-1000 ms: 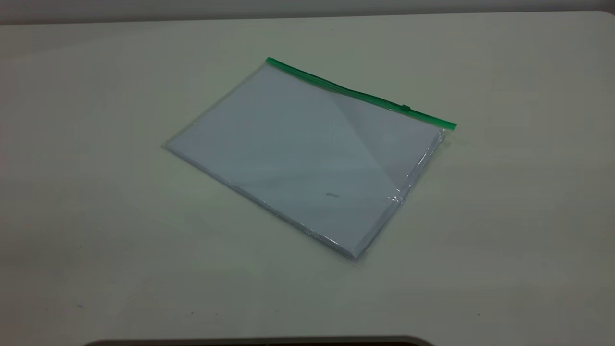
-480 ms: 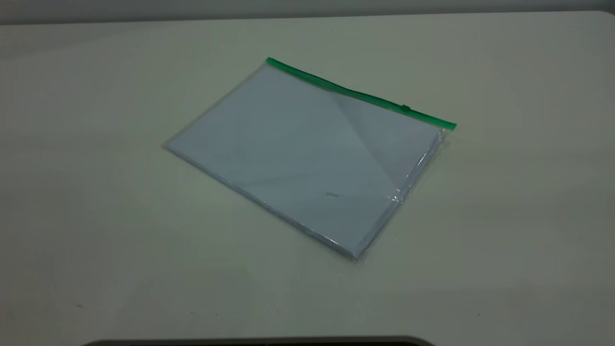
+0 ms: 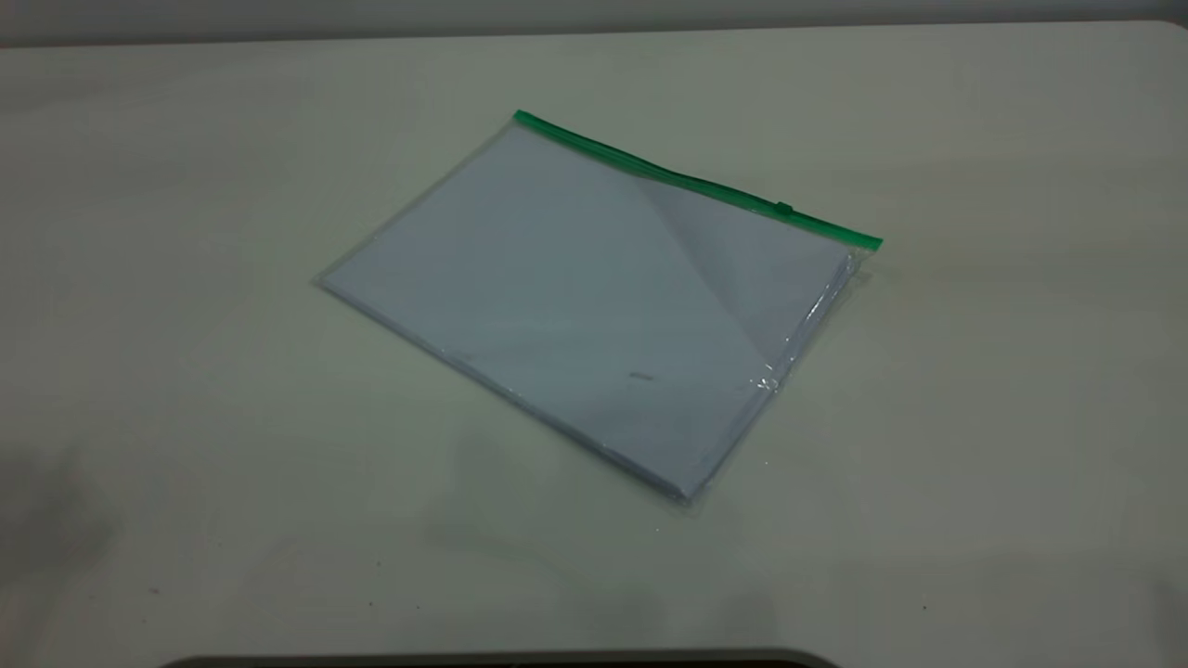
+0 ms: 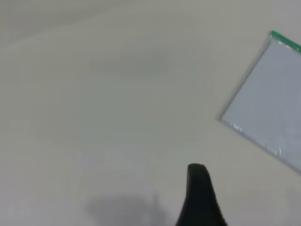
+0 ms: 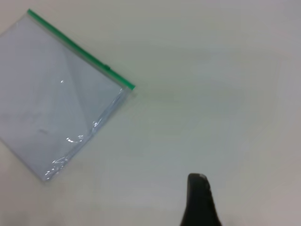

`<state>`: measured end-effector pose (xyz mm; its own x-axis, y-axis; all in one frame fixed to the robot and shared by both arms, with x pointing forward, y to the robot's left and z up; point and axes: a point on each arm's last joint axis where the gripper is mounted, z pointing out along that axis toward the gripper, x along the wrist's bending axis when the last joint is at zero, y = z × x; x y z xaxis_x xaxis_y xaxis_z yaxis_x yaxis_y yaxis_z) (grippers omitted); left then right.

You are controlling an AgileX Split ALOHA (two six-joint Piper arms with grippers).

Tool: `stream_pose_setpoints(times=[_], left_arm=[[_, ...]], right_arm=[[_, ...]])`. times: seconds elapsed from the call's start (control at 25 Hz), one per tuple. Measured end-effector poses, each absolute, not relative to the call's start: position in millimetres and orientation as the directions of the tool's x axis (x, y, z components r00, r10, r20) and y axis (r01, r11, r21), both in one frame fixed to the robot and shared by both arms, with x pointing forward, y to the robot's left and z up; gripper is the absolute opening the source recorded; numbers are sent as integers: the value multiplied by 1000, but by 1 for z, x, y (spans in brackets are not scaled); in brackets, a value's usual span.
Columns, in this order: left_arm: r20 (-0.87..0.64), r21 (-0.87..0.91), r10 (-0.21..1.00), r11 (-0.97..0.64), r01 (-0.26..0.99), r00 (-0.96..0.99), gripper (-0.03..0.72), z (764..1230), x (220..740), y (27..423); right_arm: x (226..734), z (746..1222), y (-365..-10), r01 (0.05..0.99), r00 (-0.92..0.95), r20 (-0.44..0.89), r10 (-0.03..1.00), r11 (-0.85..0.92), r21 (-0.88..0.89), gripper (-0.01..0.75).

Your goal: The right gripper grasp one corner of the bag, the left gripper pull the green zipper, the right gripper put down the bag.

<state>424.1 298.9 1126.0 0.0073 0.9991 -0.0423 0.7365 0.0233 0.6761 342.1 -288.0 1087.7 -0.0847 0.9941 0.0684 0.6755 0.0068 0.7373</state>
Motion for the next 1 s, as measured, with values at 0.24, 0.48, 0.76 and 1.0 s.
stream_pose_setpoints(times=[0.24, 0.48, 0.76, 1.0], left_arm=[[-59, 650, 996, -8, 760, 62, 584, 1114, 505, 295], [-88, 627, 972, -117, 770, 220, 583, 1085, 567, 284], [-49, 573, 894, -340, 745, 445, 583, 1041, 602, 263], [-47, 517, 836, -448, 729, 547, 583, 1008, 612, 235]], right_arm=[[387, 1070, -282, 731, -115, 119, 986, 3, 682, 578], [439, 1037, -273, 779, -203, 160, 966, 60, 624, 578], [488, 980, -261, 824, -285, 262, 922, 96, 558, 578], [515, 923, -252, 854, -305, 366, 879, 83, 514, 578]])
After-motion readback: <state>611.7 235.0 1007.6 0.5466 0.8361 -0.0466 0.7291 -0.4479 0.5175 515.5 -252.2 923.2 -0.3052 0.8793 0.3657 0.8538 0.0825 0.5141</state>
